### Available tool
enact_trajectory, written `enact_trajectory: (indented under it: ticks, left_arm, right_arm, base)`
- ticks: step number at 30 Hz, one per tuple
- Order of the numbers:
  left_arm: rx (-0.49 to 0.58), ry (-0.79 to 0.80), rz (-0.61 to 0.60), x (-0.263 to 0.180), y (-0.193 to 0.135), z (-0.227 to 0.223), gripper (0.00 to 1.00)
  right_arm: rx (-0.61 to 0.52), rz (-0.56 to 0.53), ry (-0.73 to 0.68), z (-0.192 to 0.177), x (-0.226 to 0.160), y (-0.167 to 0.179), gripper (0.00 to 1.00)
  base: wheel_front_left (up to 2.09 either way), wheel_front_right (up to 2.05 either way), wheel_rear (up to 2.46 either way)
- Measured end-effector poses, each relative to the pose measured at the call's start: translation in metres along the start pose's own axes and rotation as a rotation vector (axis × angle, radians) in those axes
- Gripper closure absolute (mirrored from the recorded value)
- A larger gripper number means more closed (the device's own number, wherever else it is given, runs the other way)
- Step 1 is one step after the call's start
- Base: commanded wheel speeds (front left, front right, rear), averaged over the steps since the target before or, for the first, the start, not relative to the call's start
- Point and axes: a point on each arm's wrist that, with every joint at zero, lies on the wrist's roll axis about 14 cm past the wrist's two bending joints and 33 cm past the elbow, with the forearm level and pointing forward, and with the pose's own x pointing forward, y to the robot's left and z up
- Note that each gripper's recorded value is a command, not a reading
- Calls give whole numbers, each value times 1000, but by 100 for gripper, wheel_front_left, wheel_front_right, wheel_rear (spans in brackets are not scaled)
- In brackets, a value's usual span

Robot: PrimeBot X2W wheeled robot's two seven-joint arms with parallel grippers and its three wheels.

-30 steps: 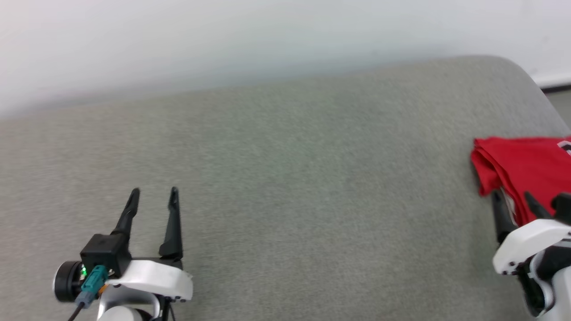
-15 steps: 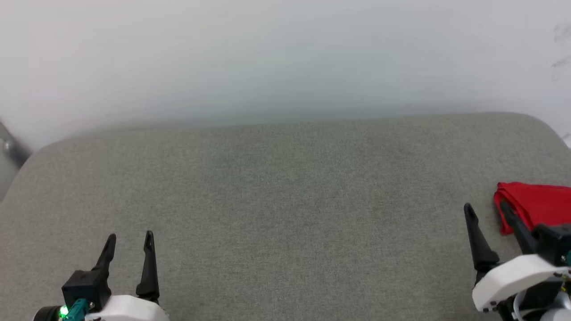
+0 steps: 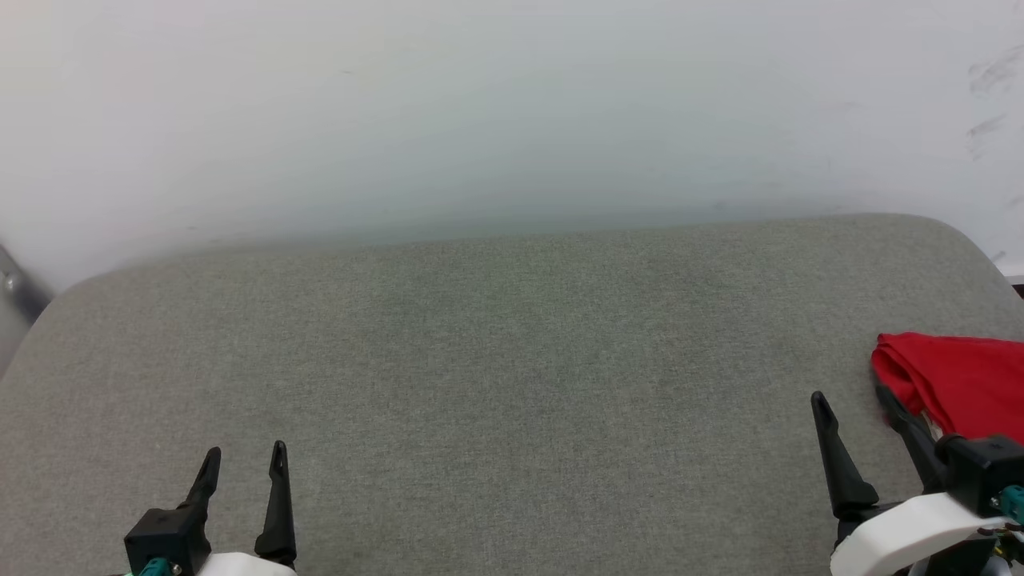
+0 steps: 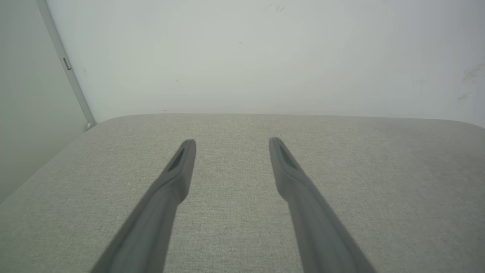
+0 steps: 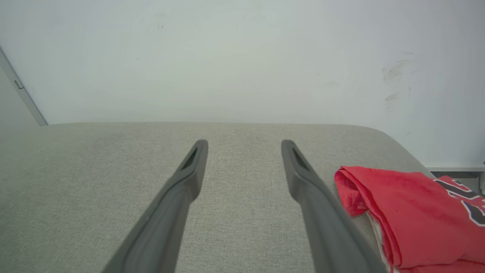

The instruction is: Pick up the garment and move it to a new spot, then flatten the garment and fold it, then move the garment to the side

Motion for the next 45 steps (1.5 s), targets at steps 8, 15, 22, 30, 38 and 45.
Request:
enact_trajectory:
  ticks: [8, 15, 22, 30, 38, 45]
  left_arm:
    - [-6, 0, 3, 0, 1, 0, 0]
    - [-12, 12, 15, -4, 3, -4, 0]
    - [-18, 40, 25, -8, 3, -13, 100]
    - [-147, 116, 49, -11, 4, -30, 100]
    - [-293, 155, 73, -5, 6, -36, 100]
    - [-410, 177, 88, -1, 8, -39, 100]
  right_arm:
    - [1, 2, -12, 3, 2, 1, 0]
    - [7, 15, -18, 3, 5, 4, 0]
    - [13, 21, 11, -6, 6, 6, 100]
    - [148, 10, 61, -24, 4, 4, 100]
    - [302, 3, 69, -29, 6, 4, 100]
    - [424, 0, 60, -29, 11, 3, 100]
  base:
    - [0, 0, 0]
    - [0, 0, 0]
    - [0, 0, 0]
    - [0, 0, 0]
    - [0, 0, 0]
    - [0, 0, 0]
